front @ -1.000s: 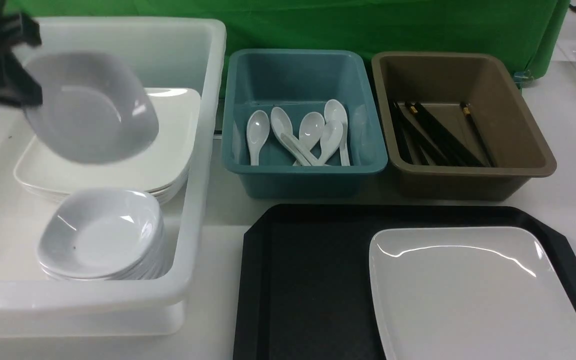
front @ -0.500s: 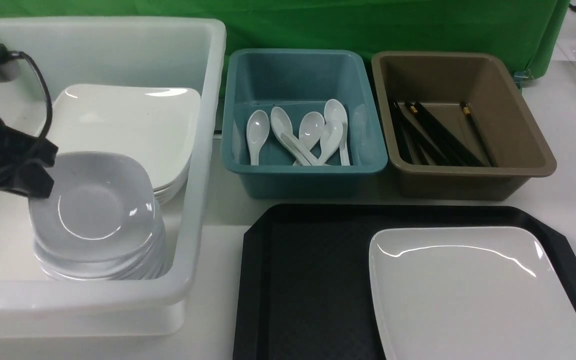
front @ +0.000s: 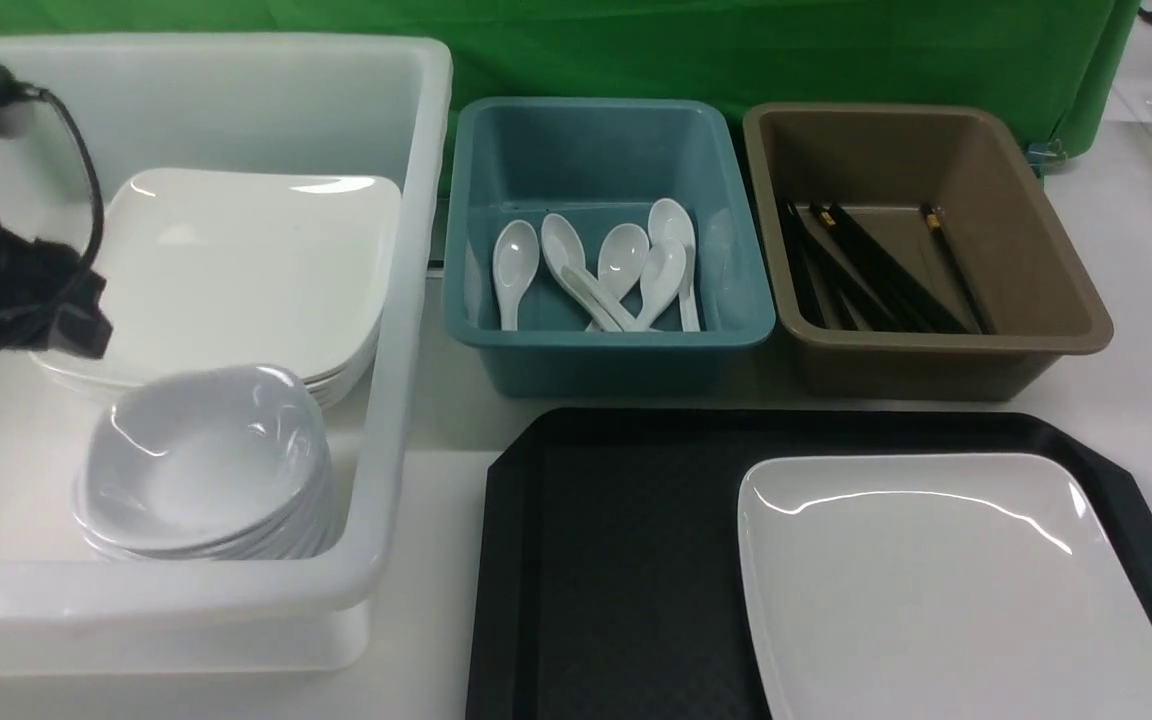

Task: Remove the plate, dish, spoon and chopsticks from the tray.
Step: Use the left arm to put the small plate into the large storage box on the left, then use the left arm to move the plate from right to left

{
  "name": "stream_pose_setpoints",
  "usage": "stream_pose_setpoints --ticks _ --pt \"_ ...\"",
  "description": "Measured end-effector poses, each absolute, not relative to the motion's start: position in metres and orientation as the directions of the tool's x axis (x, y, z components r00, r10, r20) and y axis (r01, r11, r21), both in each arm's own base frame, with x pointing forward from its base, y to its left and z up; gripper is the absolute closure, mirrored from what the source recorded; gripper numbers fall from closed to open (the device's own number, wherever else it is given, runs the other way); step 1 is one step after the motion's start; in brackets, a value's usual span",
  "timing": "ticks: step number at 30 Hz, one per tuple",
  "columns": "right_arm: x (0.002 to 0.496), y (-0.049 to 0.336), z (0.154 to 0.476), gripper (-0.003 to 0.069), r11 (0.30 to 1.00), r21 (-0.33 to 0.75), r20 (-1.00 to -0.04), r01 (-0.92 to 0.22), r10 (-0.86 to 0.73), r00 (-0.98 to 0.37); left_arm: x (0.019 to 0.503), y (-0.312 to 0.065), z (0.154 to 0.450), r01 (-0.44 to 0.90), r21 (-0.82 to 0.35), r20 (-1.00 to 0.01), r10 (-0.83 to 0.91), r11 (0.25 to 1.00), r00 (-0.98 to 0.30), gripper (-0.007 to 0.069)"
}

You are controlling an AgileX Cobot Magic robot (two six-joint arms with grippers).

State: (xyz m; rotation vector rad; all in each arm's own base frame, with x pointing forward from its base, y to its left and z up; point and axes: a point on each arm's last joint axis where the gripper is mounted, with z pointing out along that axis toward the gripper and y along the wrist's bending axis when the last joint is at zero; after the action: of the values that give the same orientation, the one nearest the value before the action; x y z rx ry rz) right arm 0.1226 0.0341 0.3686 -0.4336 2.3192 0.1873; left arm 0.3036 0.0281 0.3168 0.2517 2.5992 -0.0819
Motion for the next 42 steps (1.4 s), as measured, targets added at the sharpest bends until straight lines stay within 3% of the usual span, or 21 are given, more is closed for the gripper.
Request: stream_pose_setpoints --ticks 3,5,8,11,14,17,20,24,27,31,33,35,39,42 --pt "0.123 0.034 0.369 0.0589 0.932 0.005 -0.71 -0.363 -0.252 -0.657 0.301 0.002 0.333 0.286 -0.02 -0.548 0.228 0.958 -0.805 0.0176" --pt "0.123 0.034 0.369 0.0589 0.932 0.006 -0.71 -0.362 -0.251 -0.657 0.297 -0.03 0.338 0.364 -0.062 -0.562 0.269 0.929 -0.782 0.0225" --pt "0.123 0.034 0.368 0.0589 0.932 0.004 -0.708 -0.362 -0.253 -0.66 0.29 -0.08 0.337 0.445 -0.143 -0.554 0.301 0.884 -0.776 0.0345" --pt "0.132 0.035 0.363 0.0589 0.933 0.008 -0.682 -0.361 -0.258 -0.684 0.268 -0.171 0.314 0.554 -0.231 -0.466 0.409 0.8 -0.785 0.0552" --pt "0.139 0.036 0.359 0.0589 0.933 0.011 -0.661 -0.36 -0.263 -0.703 0.255 -0.219 0.287 0.577 -0.248 -0.396 0.462 0.779 -0.794 0.0601" --pt "0.147 0.036 0.354 0.0589 0.935 -0.001 -0.634 -0.354 -0.274 -0.723 0.244 -0.268 0.239 0.614 -0.218 -0.288 0.551 0.759 -0.783 0.0583" --pt "0.148 0.034 0.353 0.0589 0.938 -0.021 -0.626 -0.347 -0.283 -0.727 0.242 -0.289 0.218 0.599 -0.221 -0.236 0.554 0.77 -0.799 0.0538" --pt "0.149 0.03 0.353 0.0589 0.947 -0.055 -0.616 -0.316 -0.282 -0.736 0.252 -0.315 0.191 0.513 -0.269 -0.167 0.485 0.815 -0.859 0.0377" --pt "0.149 0.029 0.353 0.0589 0.949 -0.062 -0.614 -0.309 -0.28 -0.738 0.261 -0.326 0.18 0.491 -0.288 -0.17 0.461 0.822 -0.871 0.0259" --pt "0.149 0.029 0.352 0.0589 0.951 -0.059 -0.614 -0.302 -0.273 -0.741 0.269 -0.334 0.17 0.474 -0.302 -0.203 0.43 0.827 -0.88 0.0172" --pt "0.149 0.028 0.352 0.0589 0.951 -0.059 -0.612 -0.302 -0.274 -0.742 0.271 -0.336 0.166 0.471 -0.303 -0.218 0.421 0.828 -0.88 0.0179" --pt "0.149 0.028 0.352 0.0589 0.951 -0.06 -0.612 -0.302 -0.274 -0.742 0.273 -0.337 0.163 0.47 -0.301 -0.226 0.416 0.83 -0.881 0.0236" --pt "0.149 0.028 0.352 0.0589 0.952 -0.059 -0.612 -0.301 -0.273 -0.742 0.275 -0.336 0.161 0.461 -0.297 -0.23 0.406 0.836 -0.885 0.0442" --pt "0.149 0.028 0.352 0.0589 0.952 -0.061 -0.612 -0.301 -0.274 -0.742 0.279 -0.338 0.164 0.442 -0.313 -0.256 0.374 0.841 -0.892 0.0521"
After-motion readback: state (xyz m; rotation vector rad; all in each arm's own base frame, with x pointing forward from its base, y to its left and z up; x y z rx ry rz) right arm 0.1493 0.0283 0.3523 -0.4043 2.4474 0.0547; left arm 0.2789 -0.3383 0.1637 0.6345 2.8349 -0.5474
